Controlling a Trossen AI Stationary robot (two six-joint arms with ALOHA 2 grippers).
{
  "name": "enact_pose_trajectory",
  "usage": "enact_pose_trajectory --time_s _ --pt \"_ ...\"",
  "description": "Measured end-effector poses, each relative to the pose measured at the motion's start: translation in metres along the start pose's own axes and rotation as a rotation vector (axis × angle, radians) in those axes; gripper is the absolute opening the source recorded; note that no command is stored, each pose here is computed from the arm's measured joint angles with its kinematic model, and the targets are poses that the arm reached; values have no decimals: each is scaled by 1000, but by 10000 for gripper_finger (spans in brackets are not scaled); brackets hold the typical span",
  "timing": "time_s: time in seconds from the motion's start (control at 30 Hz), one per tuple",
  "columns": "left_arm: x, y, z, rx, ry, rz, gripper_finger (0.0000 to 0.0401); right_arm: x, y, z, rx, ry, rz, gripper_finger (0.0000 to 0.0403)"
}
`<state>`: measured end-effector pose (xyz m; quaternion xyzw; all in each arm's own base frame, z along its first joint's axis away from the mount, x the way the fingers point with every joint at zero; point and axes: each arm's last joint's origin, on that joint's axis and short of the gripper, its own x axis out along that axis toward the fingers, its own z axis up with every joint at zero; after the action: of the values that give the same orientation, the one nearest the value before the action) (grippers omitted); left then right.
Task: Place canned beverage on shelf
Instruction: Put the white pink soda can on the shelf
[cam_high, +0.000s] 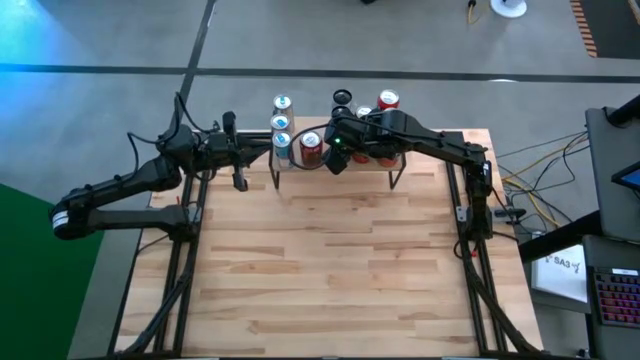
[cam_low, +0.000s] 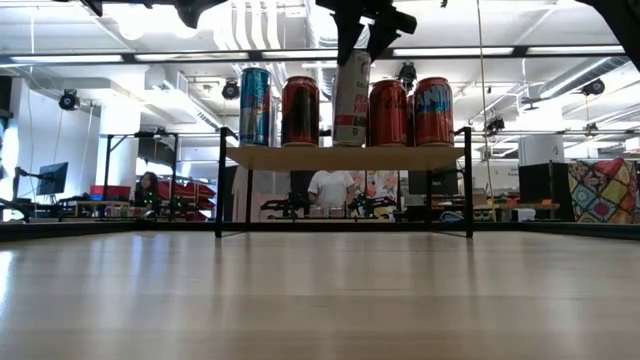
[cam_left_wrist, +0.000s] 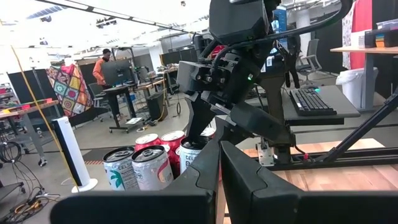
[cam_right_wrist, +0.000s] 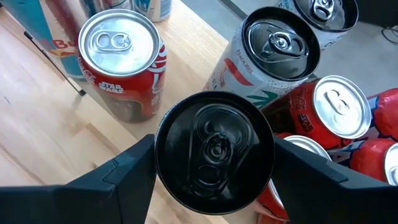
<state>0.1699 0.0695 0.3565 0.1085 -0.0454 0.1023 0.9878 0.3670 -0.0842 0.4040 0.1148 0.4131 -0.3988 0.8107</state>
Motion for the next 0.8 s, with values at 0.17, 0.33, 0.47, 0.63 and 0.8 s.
enact_pose_trajectory --time_s 0.17,0.33,0.47,0.63,0.8 --pt "0 0 0 0 0 0 0 1 0 -1 -2 3 -2 266" --pt "0 0 0 0 0 0 0 1 0 0 -5 2 -1 271" --pt "0 0 0 0 -1 0 0 1 1 0 -10 -2 1 273" --pt "0 0 0 0 -1 0 0 1 1 0 -10 -2 1 273" --pt "0 0 0 0 -1 0 0 2 1 0 -12 1 -1 280"
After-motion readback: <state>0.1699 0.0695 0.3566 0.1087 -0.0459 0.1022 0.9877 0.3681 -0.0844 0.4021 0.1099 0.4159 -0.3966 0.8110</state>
